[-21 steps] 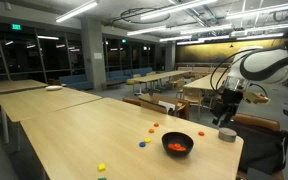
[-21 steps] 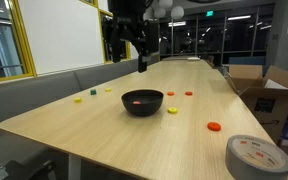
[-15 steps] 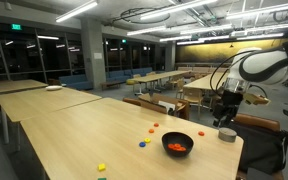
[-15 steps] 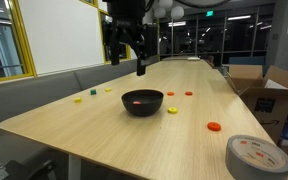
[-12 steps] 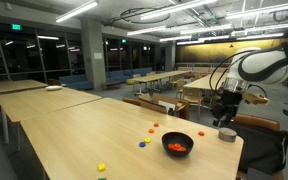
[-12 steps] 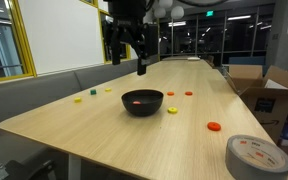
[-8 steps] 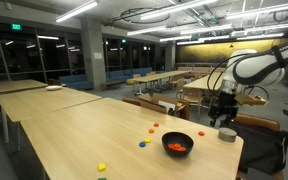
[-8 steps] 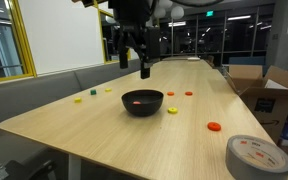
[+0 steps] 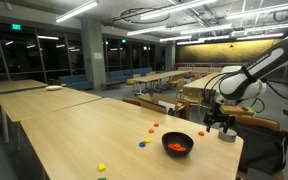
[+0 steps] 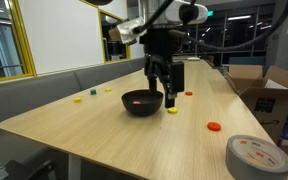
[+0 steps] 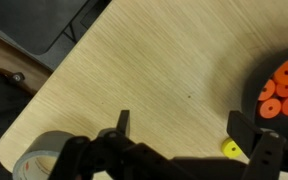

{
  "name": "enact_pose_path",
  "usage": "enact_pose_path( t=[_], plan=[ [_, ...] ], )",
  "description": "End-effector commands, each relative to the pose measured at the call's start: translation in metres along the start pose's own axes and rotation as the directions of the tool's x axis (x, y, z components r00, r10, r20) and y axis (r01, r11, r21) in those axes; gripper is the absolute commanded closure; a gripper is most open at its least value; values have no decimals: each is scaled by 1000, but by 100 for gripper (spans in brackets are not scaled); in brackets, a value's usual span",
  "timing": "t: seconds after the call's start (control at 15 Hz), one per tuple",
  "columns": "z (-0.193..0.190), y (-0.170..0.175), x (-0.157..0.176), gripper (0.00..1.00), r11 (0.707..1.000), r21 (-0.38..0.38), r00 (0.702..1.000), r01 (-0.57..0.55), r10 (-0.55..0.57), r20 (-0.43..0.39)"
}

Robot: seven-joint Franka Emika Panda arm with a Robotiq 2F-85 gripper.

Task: Pick up the yellow, blue and orange objects from the table and put them in the bowl

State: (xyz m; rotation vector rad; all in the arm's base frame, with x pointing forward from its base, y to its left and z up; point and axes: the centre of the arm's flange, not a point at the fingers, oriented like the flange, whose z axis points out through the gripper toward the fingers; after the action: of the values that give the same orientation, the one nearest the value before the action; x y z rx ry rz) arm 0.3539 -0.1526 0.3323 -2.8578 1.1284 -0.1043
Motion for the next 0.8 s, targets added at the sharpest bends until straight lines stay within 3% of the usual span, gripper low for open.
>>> enact_pose_path(
  t=[0.0,0.4,0.73],
  plan=[
    [36,8,50,0,996,-17,996,-86,86,-18],
    [89,16,112,0,987,-67,989,-143,141,-38],
    [109,11,158,0,981,-95,984,-168,162,-71]
  ],
)
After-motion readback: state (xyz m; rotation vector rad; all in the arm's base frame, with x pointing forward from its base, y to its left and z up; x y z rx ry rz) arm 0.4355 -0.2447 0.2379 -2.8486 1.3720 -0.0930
